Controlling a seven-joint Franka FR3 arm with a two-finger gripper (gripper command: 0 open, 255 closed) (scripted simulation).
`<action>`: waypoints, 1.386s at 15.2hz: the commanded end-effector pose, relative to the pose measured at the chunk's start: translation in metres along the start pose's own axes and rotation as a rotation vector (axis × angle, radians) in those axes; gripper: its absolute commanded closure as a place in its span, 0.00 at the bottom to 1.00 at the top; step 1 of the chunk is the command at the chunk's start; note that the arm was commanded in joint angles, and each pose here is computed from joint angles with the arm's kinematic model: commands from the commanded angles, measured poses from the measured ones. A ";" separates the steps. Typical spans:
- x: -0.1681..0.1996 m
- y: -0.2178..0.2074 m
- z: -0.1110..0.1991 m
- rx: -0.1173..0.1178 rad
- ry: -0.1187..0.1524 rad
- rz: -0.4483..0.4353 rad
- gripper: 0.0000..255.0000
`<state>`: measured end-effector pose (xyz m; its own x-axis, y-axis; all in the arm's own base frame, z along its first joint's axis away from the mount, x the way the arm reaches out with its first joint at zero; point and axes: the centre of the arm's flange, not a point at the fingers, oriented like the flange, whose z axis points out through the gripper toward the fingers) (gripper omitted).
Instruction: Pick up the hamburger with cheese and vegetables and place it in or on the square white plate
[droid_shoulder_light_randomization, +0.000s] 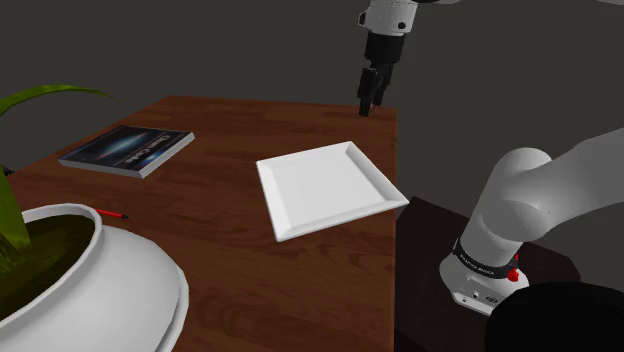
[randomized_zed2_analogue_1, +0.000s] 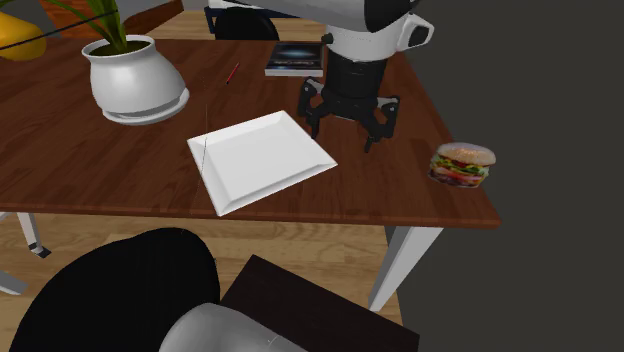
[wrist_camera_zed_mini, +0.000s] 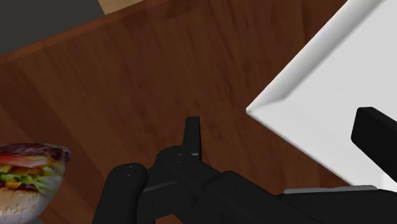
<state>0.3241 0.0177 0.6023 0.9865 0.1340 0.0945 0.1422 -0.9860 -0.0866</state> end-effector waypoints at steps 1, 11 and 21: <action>0.000 0.000 0.000 0.000 0.000 0.000 0.00; 0.007 0.127 -0.006 0.007 -0.070 -0.694 0.00; 0.093 0.219 -0.009 0.014 -0.139 -1.381 0.00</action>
<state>0.4336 -0.1820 0.5998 0.1283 0.9915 0.0213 0.9917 -0.1279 -0.0157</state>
